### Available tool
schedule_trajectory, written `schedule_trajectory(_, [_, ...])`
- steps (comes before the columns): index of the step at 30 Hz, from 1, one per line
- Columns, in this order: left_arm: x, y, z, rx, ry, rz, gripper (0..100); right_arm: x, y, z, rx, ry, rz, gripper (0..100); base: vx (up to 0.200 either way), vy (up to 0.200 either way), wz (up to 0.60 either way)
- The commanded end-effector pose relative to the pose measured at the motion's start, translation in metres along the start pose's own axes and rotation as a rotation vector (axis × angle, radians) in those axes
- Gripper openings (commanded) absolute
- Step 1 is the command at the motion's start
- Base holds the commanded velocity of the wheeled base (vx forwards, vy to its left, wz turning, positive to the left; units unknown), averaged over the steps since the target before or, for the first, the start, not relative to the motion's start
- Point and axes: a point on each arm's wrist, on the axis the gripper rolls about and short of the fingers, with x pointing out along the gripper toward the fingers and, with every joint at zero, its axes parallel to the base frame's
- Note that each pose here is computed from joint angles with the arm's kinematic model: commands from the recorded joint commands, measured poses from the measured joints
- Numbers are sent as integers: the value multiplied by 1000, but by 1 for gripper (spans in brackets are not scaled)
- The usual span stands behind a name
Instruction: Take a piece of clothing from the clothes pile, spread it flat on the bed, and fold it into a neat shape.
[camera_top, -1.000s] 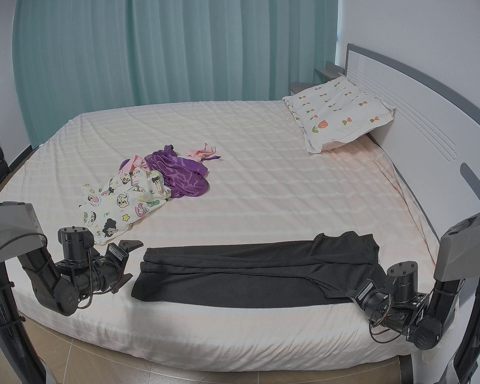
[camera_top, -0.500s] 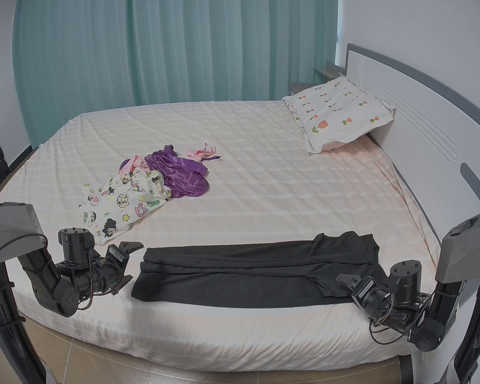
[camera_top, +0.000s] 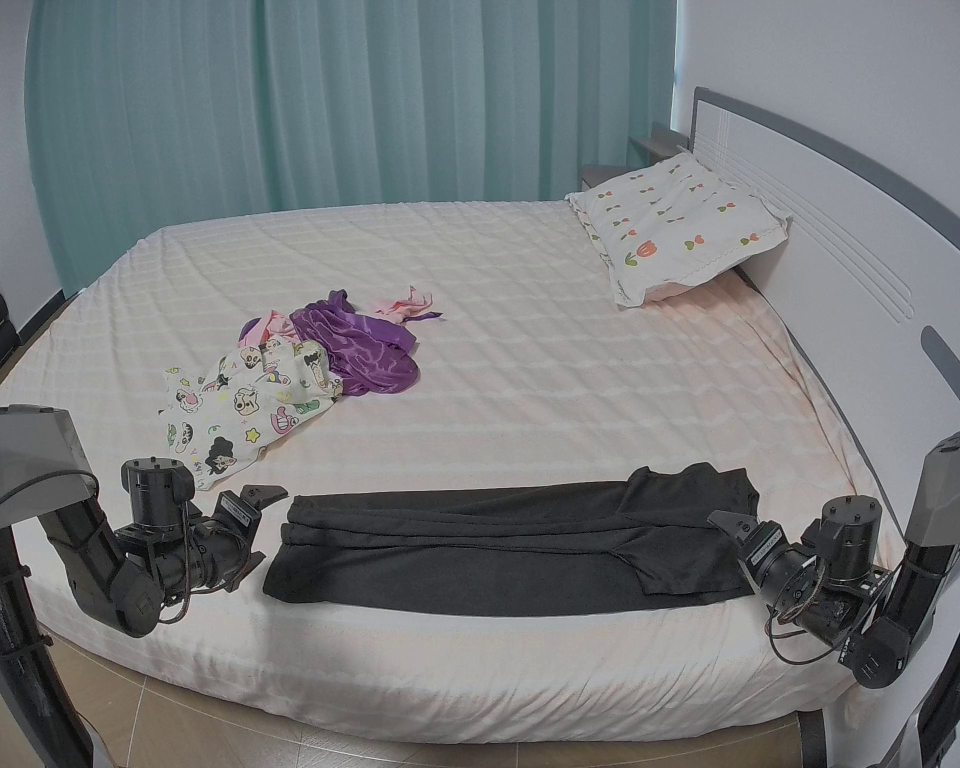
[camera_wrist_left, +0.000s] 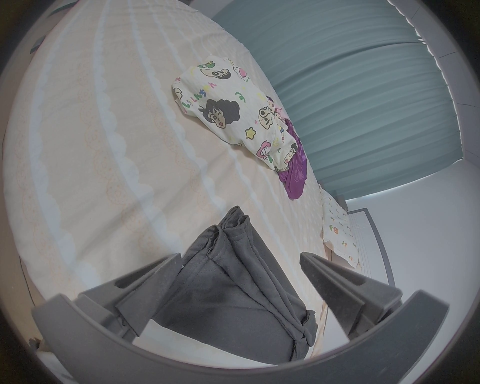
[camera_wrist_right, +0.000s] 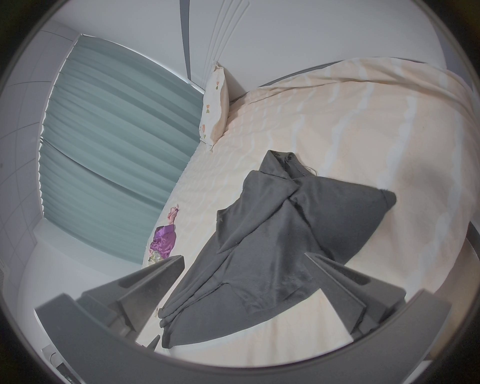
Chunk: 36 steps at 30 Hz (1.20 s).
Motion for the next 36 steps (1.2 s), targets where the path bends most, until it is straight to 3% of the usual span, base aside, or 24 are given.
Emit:
schedule_trajectory(1, [0, 0, 1, -4, -2, -1, 100, -3, 3, 5, 4, -21, 16, 100, 0, 200, 0])
schedule_trajectory(9, [-5, -7, 3, 9, -15, -30, 100, -1, 0, 12, 0, -48, 4, 100, 0, 200, 0])
schedule_trajectory(16, [0, -17, 8, 52, -24, -78, 100, 0, -3, 11, -2, -40, -9, 100, 0, 0, 0])
schedule_trajectory(25, [15, -24, -22, 413, 126, -127, 100, 0, -4, 11, -2, -39, -14, 100, 0, 0, 0])
schedule_trajectory(27, [19, -26, -27, 460, 147, -126, 100, -1, -4, 11, 0, -38, -15, 100, 0, 0, 0])
schedule_trajectory(31, [33, -36, -45, 601, 263, -52, 100, 0, -5, 10, -2, -36, -18, 100, 0, 0, 0])
schedule_trajectory(36, [51, -51, -42, 682, 243, 5, 100, 1, -6, 9, -3, -32, -26, 100, 0, 0, 0])
